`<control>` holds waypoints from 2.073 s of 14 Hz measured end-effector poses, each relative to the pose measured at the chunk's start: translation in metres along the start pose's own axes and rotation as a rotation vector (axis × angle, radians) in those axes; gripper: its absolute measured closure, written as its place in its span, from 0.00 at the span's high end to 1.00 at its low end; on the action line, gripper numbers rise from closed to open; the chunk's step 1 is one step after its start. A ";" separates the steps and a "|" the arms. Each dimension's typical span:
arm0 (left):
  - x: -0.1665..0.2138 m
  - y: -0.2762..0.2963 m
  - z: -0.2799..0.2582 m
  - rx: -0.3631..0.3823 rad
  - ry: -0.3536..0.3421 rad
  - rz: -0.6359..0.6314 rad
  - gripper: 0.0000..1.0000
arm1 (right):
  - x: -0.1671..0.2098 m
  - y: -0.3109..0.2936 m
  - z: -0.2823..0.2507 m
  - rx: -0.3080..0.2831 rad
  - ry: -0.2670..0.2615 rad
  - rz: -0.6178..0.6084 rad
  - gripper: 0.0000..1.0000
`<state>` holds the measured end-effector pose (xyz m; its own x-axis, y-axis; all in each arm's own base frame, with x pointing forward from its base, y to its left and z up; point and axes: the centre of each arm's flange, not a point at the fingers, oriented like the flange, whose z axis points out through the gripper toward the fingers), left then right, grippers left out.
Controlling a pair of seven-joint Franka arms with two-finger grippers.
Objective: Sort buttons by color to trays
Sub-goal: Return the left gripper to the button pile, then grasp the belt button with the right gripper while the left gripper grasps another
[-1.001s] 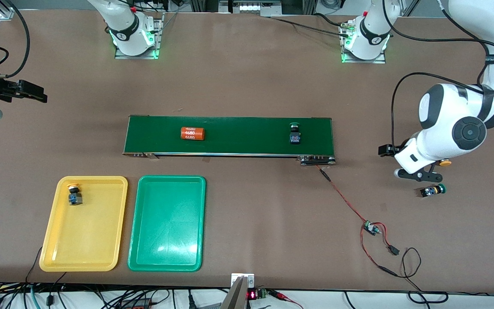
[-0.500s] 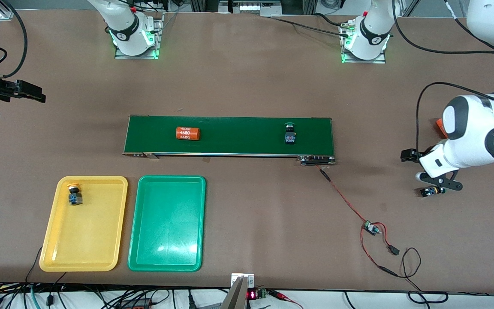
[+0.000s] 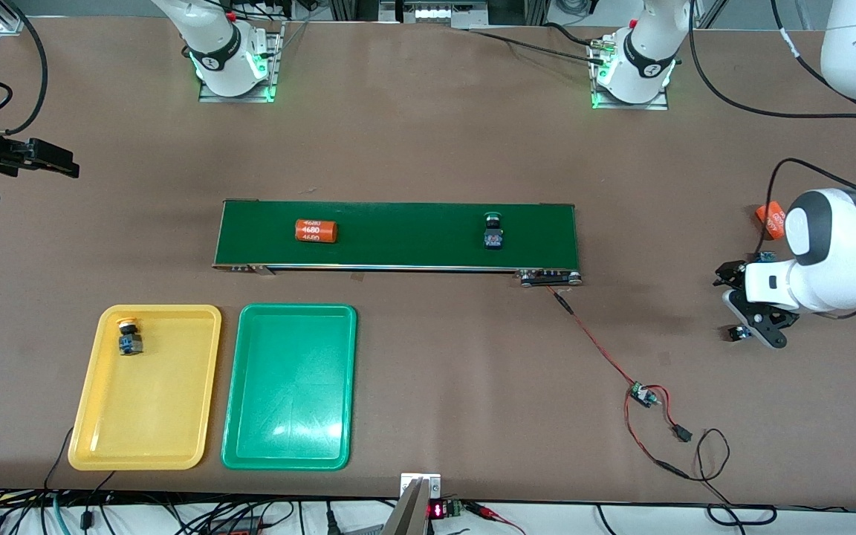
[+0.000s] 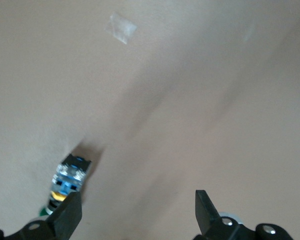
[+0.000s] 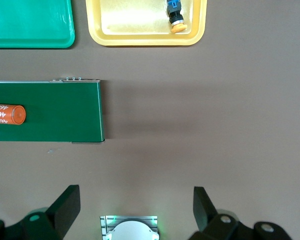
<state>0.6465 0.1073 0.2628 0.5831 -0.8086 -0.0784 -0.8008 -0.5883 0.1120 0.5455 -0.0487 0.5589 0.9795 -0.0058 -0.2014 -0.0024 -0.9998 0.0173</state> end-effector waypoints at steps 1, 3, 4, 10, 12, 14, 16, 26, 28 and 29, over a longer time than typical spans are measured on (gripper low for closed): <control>-0.005 -0.007 0.002 0.000 0.003 0.055 1.00 | 0.000 -0.001 0.000 0.001 0.000 -0.001 1.00; -0.017 -0.016 0.005 -0.002 0.007 0.123 1.00 | 0.000 -0.002 0.000 0.006 0.001 -0.003 1.00; -0.022 -0.019 0.007 -0.004 0.008 0.147 1.00 | 0.000 -0.003 0.000 0.013 0.001 -0.004 1.00; -0.026 -0.045 0.025 -0.011 0.047 0.296 1.00 | 0.008 -0.009 -0.005 0.038 0.066 0.004 1.00; -0.037 -0.056 0.050 -0.053 0.121 0.334 1.00 | 0.009 -0.012 -0.005 0.039 0.066 0.005 1.00; -0.041 -0.063 0.071 -0.072 0.174 0.359 1.00 | 0.009 -0.015 -0.005 0.050 0.067 0.003 1.00; -0.039 -0.067 0.074 -0.069 0.182 0.365 1.00 | 0.010 -0.022 -0.003 0.106 0.067 -0.001 1.00; -0.031 -0.077 0.034 0.002 0.198 0.384 1.00 | 0.036 -0.147 0.040 0.116 0.045 0.046 1.00; -0.031 -0.076 0.036 0.001 0.198 0.396 1.00 | 0.041 -0.171 0.059 0.111 0.038 0.049 1.00; -0.031 -0.075 0.037 0.001 0.198 0.423 1.00 | 0.043 -0.183 0.072 0.110 0.041 0.054 1.00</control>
<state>0.6840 0.1762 0.2202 0.2197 -0.9616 0.1647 -0.9740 -0.2067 0.0928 0.5740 0.1327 0.4769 0.9847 -0.0608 -0.1633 -0.0747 -0.9939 -0.0806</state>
